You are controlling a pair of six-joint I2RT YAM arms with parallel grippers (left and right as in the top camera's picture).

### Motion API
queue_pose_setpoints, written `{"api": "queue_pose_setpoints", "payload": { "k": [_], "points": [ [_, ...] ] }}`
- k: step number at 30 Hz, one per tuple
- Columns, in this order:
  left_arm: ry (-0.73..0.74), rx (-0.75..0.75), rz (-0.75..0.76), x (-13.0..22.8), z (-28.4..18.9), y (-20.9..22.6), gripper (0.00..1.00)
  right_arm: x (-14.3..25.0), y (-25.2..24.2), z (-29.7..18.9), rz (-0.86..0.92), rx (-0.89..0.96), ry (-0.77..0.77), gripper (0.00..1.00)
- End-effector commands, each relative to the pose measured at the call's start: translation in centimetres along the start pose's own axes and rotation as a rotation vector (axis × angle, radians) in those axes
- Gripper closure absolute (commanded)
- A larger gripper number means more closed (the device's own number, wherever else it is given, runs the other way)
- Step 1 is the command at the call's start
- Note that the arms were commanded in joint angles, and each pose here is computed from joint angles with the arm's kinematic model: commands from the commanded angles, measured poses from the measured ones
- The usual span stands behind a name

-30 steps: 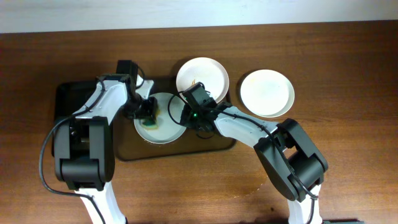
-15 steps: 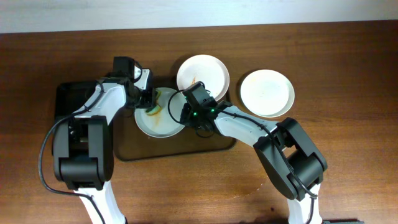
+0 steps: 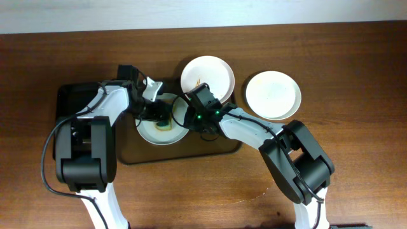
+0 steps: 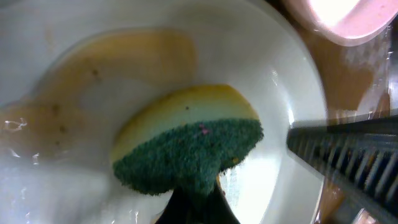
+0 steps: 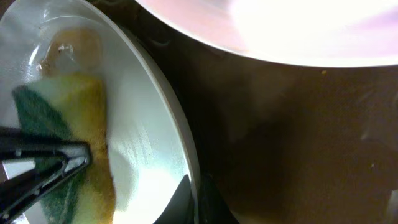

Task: Clean dirty plates on tray and stack at the side
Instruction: 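Scrub the light blue plate with the sponge in the left gripper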

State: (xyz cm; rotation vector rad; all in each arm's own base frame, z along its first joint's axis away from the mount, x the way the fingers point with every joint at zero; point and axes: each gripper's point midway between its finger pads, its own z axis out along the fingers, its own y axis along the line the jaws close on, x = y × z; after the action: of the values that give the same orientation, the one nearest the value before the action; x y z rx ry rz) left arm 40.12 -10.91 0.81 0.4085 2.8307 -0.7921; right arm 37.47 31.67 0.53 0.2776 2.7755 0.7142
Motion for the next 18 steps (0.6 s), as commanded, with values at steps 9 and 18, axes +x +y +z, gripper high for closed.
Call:
{"api": "queue_pose_setpoints", "payload": {
  "k": [9, 18],
  "points": [
    [0.083, -0.563, -0.408, 3.4, -1.8, 8.8, 0.99, 0.7, -0.8, 0.8, 0.008, 0.018, 0.028, 0.96],
    [0.18, 0.055, -0.074, 4.1, 0.5, -1.3, 0.99, 0.8, -0.6, 0.8, 0.007, 0.006, 0.038, 0.96]
  ]
}}
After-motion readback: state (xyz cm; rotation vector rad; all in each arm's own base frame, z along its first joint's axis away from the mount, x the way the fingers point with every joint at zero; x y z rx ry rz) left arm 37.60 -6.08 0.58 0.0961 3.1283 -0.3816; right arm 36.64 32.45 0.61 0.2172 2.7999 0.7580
